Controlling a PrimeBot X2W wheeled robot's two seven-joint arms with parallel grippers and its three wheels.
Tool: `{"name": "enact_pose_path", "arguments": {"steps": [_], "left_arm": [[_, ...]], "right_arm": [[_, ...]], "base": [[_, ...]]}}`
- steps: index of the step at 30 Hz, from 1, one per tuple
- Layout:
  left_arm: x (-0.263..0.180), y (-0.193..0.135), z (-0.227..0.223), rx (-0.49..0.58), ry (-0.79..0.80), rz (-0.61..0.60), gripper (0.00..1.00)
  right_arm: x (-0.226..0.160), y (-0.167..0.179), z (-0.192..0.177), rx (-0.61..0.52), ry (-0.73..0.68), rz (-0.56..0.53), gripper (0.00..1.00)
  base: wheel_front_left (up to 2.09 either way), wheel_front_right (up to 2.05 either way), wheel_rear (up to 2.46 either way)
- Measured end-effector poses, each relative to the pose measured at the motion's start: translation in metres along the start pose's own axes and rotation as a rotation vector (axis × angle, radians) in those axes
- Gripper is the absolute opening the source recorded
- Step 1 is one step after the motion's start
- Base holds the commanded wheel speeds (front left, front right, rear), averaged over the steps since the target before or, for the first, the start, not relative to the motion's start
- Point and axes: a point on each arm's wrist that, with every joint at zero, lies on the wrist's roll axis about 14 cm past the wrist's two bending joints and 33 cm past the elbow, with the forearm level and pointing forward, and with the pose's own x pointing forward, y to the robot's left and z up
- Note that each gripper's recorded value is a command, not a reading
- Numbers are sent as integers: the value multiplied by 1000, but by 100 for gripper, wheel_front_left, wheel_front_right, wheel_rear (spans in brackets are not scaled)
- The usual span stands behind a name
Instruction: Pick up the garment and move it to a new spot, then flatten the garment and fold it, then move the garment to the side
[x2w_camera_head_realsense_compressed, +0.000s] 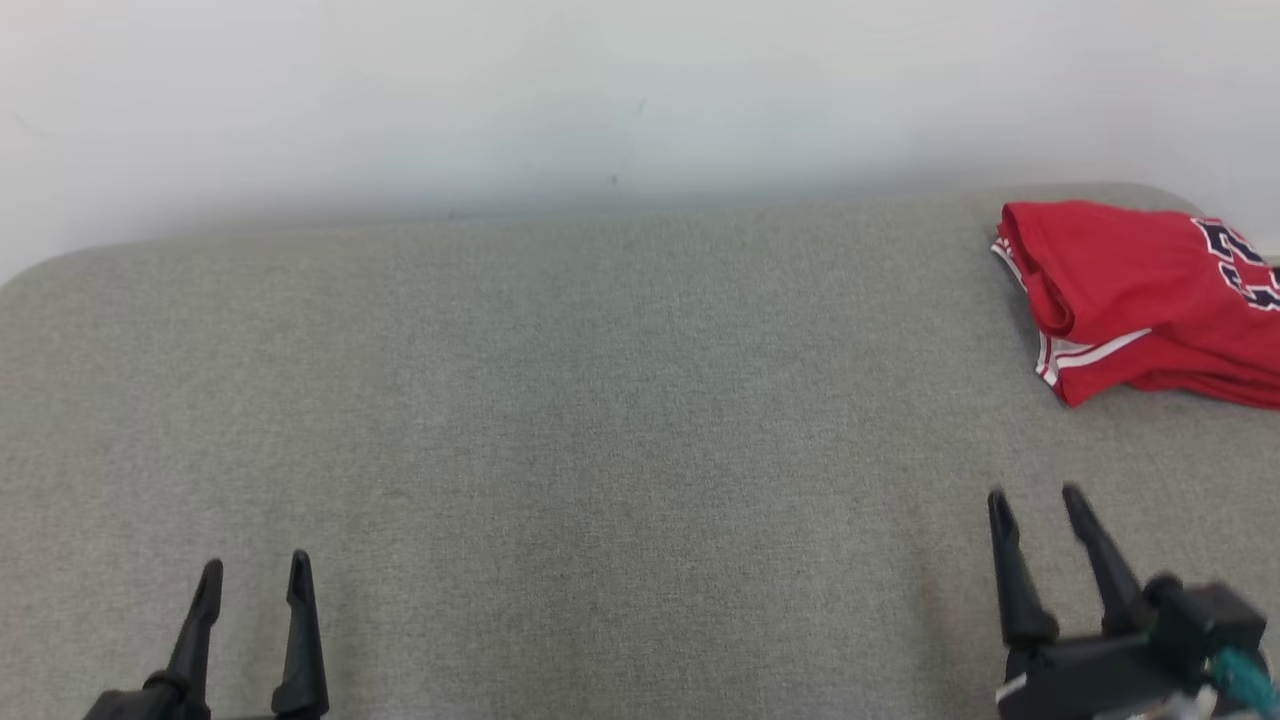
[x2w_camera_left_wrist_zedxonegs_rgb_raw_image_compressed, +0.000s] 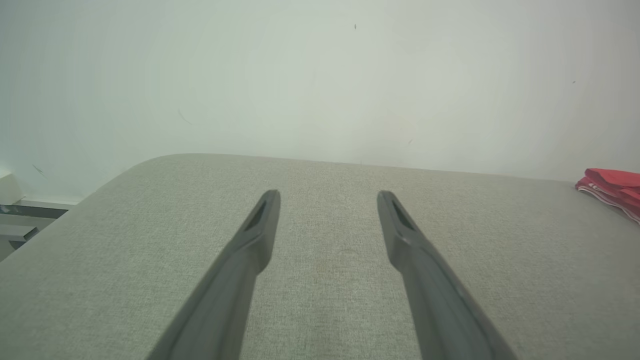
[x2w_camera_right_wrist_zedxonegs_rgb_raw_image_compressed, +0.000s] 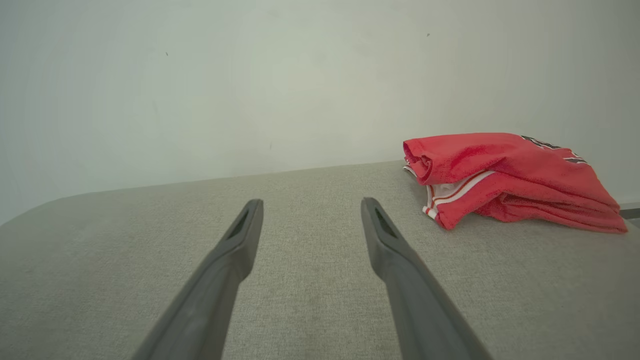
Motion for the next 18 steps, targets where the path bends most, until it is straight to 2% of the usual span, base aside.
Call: {"name": "enact_pose_path", "arguments": {"steps": [6,18], "left_arm": [[-16,5,-4,-12,18,20,100],[-29,9,-2,-9,17,28,100]], "right_arm": [[-26,15,-15,59,30,-12,100],[-30,41,-11,66,10,38,100]], "base": [[0,0,0],[0,0,0]]}}
